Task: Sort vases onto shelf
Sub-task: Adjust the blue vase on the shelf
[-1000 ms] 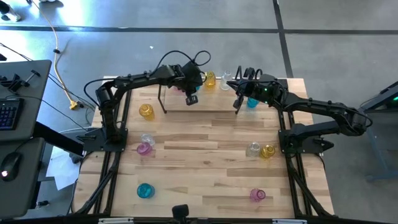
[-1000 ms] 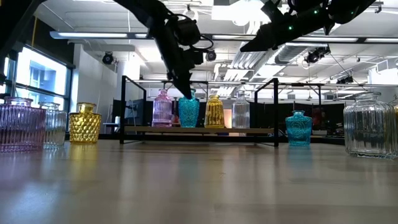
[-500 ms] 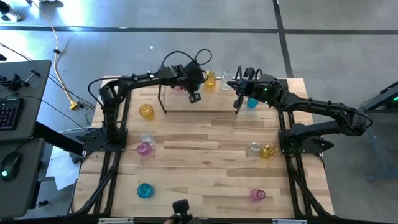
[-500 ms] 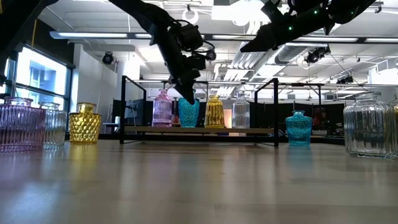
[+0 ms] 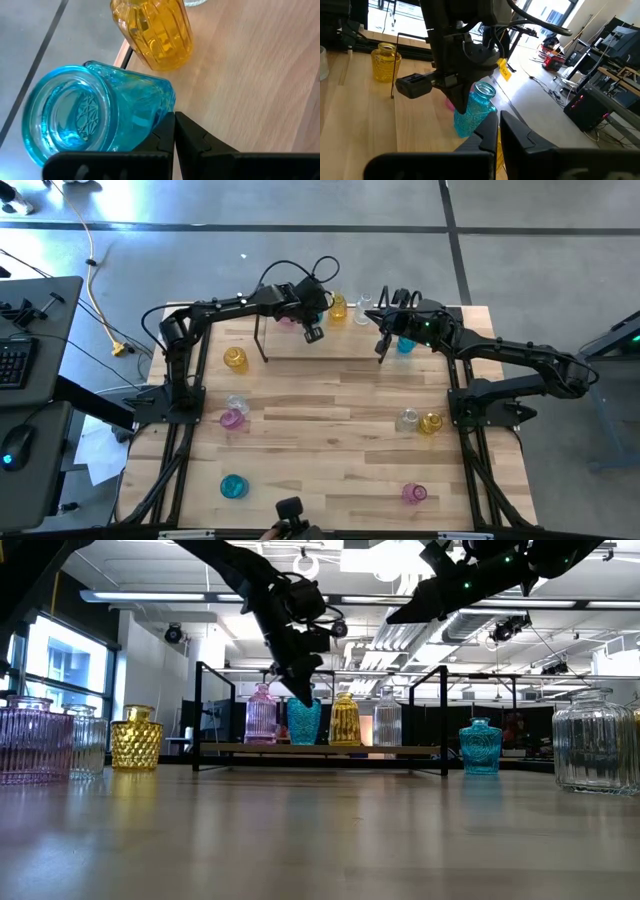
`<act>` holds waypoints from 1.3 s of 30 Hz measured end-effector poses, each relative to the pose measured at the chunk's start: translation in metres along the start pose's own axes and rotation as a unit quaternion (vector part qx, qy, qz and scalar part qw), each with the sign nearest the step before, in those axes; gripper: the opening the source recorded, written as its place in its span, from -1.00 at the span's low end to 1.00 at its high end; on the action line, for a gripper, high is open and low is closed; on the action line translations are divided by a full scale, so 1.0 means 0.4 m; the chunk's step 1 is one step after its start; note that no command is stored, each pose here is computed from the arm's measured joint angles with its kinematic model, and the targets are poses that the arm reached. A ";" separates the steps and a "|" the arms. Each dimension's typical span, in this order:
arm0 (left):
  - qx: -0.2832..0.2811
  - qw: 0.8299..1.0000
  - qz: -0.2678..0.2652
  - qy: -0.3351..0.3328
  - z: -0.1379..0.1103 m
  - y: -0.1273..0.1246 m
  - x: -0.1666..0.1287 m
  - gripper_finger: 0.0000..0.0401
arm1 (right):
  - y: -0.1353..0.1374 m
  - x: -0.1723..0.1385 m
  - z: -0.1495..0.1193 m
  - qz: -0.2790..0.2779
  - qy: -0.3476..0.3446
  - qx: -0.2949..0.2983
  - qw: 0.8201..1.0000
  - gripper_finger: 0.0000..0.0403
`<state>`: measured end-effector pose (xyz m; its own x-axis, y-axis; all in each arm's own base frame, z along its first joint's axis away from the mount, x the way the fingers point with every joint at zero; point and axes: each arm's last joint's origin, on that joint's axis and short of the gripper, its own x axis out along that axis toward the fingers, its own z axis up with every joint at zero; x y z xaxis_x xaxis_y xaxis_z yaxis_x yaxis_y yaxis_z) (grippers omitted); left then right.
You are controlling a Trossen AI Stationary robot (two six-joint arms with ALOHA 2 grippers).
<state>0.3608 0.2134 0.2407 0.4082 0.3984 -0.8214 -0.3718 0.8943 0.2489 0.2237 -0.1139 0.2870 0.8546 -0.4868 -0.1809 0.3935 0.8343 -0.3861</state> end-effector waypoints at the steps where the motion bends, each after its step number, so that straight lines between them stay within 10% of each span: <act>1: 0.000 1.000 0.000 -0.001 0.000 0.000 0.000 -1.00 | 0.000 0.000 0.000 0.000 0.000 0.000 1.000 -0.99; 39: -0.003 0.999 0.020 0.025 -0.011 0.005 0.000 -1.00 | 0.001 0.000 -0.002 0.001 0.003 -0.001 1.000 -0.99</act>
<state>0.3565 0.2144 0.2390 0.3512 0.4238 -0.8349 -0.3924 0.8763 0.2797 0.2236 -0.1138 0.2864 0.8531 -0.4869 -0.1876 0.3915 0.8350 -0.3868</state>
